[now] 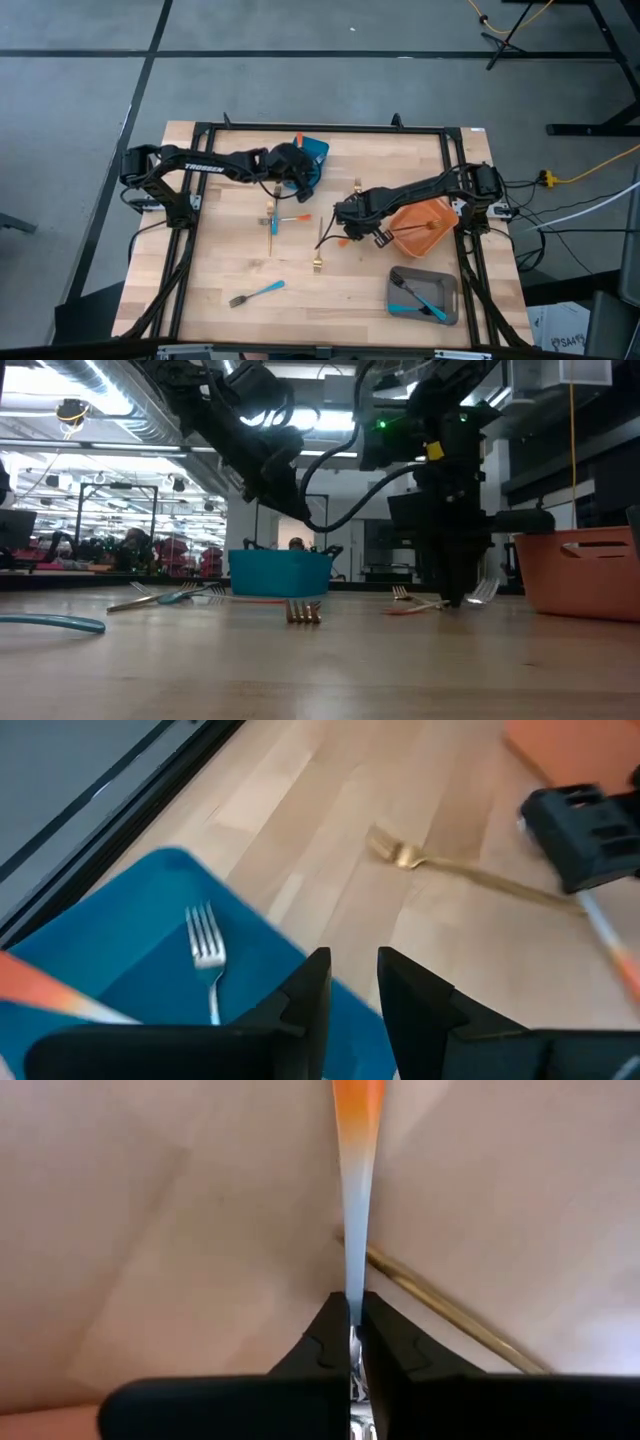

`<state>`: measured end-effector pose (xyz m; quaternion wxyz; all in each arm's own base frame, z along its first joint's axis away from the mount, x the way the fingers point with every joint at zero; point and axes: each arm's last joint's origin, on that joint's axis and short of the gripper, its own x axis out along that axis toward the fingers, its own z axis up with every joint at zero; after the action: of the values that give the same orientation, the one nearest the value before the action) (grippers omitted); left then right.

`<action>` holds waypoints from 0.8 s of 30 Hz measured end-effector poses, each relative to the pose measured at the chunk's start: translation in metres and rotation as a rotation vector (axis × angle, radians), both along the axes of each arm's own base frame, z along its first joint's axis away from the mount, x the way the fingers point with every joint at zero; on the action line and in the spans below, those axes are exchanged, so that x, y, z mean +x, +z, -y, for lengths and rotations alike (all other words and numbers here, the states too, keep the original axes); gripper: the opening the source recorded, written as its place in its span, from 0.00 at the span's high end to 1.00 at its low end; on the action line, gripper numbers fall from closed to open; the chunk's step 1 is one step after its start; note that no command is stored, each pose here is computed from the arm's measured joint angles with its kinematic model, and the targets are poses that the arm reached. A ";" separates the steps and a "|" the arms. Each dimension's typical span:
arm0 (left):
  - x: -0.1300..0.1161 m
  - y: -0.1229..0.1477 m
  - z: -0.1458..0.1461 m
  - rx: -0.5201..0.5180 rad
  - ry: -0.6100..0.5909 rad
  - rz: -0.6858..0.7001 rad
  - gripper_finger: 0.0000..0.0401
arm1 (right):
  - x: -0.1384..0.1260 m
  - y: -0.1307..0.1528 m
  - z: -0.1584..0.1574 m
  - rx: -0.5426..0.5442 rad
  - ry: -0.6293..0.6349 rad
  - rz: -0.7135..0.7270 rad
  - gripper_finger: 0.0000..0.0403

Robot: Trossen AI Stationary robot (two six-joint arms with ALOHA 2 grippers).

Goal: Sort silverware by color (type)
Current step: Put the right orange fork into the blue bin

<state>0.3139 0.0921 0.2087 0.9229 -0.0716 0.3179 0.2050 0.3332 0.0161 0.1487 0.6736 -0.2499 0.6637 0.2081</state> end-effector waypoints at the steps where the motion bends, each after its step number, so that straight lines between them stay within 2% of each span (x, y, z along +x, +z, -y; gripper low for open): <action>1: 0.001 0.003 0.000 -0.004 -0.008 0.009 0.80 | 0.002 0.003 0.000 -0.010 0.000 0.004 0.99; 8: 0.008 0.019 -0.002 -0.006 -0.017 0.027 0.80 | 0.012 0.021 0.001 -0.063 -0.003 0.042 1.00; 15: 0.008 0.039 -0.006 -0.028 -0.011 -0.078 0.80 | 0.018 0.037 0.001 -0.076 -0.001 0.055 1.00; 24: 0.002 0.061 0.002 0.035 -0.149 -0.298 0.80 | 0.022 0.064 0.007 -0.294 -0.005 0.040 1.00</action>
<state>0.3163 0.0900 0.2697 0.8793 -0.0006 0.4521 0.1499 0.3549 0.0089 0.2126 0.6431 -0.3482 0.6743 0.1018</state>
